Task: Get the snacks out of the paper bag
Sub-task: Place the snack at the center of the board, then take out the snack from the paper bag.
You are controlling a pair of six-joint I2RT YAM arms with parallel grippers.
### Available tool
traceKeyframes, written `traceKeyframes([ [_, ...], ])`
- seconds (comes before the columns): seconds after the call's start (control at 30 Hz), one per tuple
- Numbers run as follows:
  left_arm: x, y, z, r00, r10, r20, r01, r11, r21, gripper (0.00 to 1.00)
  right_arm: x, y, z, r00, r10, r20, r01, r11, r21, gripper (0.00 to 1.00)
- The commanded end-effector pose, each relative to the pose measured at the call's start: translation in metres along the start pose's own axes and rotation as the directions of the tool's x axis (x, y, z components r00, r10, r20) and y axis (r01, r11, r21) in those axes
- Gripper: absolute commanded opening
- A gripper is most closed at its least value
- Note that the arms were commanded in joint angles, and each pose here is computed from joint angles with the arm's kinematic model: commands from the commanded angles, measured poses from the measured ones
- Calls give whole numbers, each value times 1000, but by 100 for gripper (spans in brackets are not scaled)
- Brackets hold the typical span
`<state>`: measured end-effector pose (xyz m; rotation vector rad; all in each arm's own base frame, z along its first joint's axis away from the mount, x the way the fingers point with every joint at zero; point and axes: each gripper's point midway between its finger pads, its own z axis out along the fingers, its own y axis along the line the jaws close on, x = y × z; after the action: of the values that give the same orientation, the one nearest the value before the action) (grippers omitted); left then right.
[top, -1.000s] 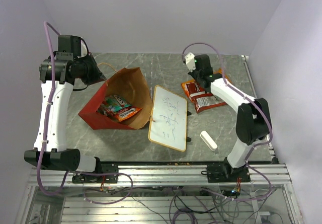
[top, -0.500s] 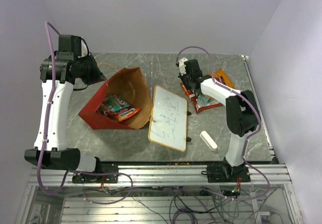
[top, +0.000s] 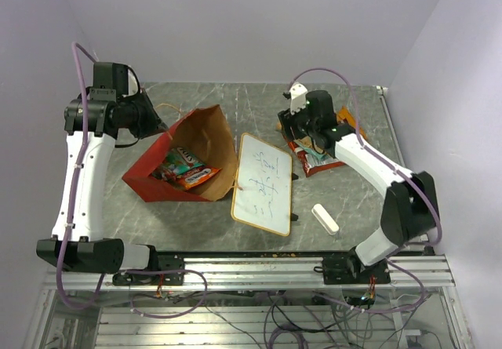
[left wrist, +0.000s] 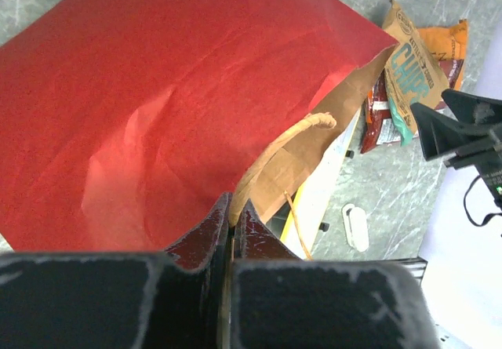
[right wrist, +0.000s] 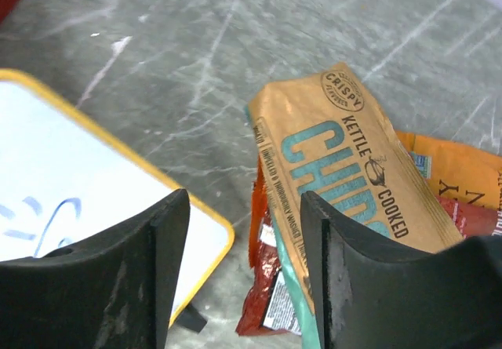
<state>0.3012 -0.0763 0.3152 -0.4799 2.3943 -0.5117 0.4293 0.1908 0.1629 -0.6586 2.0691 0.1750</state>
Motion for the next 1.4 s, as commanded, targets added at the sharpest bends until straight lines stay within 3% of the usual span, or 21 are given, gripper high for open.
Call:
traceKeyframes([
  [0.0,1,-13,-7,999,-21,29,19,997,79,7,-16,24,-27,989,-79,127,96,986,-139,60],
  [0.13,2,-16,-7,999,-37,35,34,995,98,7,-33,51,-44,961,-142,238,207,940,-273,61],
  [0.23,-2,-23,-12,998,-27,54,19,991,132,7,-57,83,-56,908,-218,359,345,873,-343,64],
  [0.47,-4,-31,-20,996,-36,85,20,983,181,7,-99,200,-82,644,-405,649,723,599,-344,68],
  [0.57,-5,-32,-22,995,-38,90,20,982,187,7,-104,237,-83,573,-409,710,788,514,-340,67],
  [0.77,-6,-34,-31,993,-19,113,-3,981,192,7,-84,292,-55,495,-501,710,862,388,-327,63],
  [1.0,-1,-32,-37,995,13,99,-32,982,188,7,-62,323,-12,427,-601,675,902,333,-275,64],
  [1.2,6,-31,-38,996,61,60,-71,981,182,7,-58,336,30,455,-643,616,885,401,-236,64],
  [1.37,8,-33,-37,995,92,39,-98,975,198,7,-46,357,47,447,-634,630,890,386,-243,64],
])
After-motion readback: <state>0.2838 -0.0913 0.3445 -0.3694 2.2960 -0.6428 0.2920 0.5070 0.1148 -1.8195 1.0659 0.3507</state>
